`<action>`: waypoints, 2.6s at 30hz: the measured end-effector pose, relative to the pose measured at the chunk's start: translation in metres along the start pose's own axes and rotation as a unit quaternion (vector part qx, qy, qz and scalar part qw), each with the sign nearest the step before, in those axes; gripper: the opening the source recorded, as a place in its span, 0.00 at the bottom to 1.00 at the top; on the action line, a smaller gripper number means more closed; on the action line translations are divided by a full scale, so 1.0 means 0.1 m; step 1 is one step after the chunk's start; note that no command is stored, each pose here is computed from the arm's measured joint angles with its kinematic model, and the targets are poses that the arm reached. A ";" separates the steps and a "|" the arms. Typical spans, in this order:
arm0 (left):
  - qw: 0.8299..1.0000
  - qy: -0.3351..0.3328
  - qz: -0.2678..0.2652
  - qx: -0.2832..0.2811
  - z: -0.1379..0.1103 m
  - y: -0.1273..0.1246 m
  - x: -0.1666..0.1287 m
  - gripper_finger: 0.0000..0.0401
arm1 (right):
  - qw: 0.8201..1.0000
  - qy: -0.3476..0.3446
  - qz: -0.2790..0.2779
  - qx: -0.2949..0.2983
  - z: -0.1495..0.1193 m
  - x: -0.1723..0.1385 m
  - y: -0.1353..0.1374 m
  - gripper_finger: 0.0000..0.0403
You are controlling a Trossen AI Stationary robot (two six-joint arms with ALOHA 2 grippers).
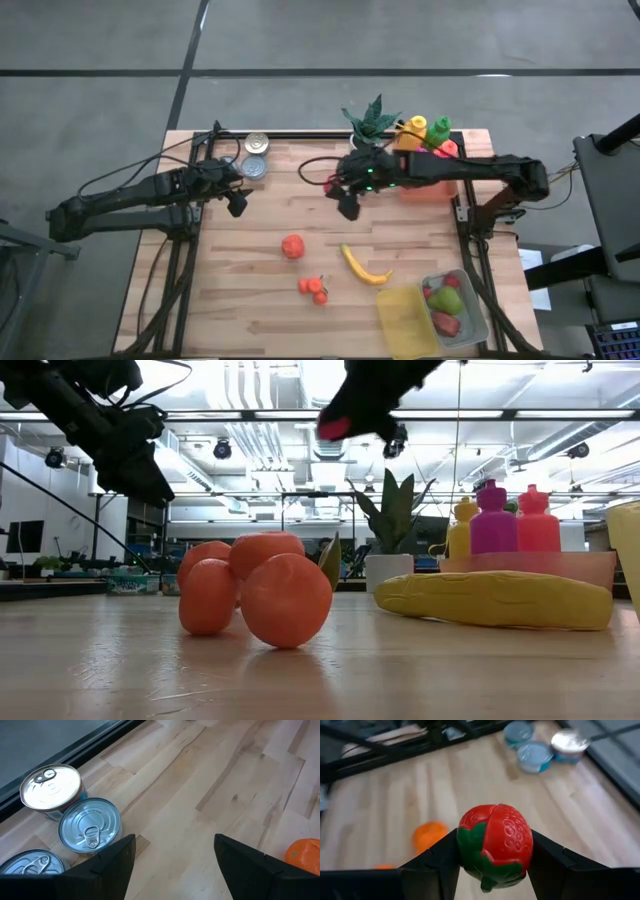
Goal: Pick & Place Food Item
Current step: Put the red strawberry into the gray bin
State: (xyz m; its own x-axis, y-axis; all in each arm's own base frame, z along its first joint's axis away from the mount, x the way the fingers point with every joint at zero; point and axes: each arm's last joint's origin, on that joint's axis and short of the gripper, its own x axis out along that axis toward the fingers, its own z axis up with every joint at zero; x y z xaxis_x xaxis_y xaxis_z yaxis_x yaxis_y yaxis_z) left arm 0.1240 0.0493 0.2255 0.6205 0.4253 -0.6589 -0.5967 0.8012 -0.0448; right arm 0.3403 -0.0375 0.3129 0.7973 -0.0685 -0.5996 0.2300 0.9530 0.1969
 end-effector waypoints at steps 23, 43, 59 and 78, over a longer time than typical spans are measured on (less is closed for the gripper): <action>1.000 0.000 0.000 0.000 0.00 0.00 0.00 0.69 | 0.959 0.246 0.056 0.126 -0.74 -1.57 0.59 0.44; 1.000 0.000 0.000 0.000 0.00 0.00 0.00 0.69 | 0.874 0.405 -0.027 0.266 -1.42 -2.13 1.12 0.44; 1.000 0.000 0.000 0.000 0.00 0.00 0.00 0.69 | 0.857 0.465 -0.110 0.192 -2.23 -2.04 1.92 0.44; 1.000 0.000 0.000 0.000 0.00 0.00 0.00 0.69 | 0.852 0.494 -0.163 0.061 -2.78 -1.59 2.25 0.44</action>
State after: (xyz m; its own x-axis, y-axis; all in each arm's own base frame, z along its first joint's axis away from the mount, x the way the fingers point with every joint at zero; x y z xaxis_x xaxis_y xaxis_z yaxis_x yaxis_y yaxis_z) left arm 0.1240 0.0493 0.2256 0.6209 0.4254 -0.6585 -0.5966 0.8013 -0.0449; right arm 0.1101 0.2700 0.2370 -0.1647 0.0161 -0.9862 0.4537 0.8890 -0.0613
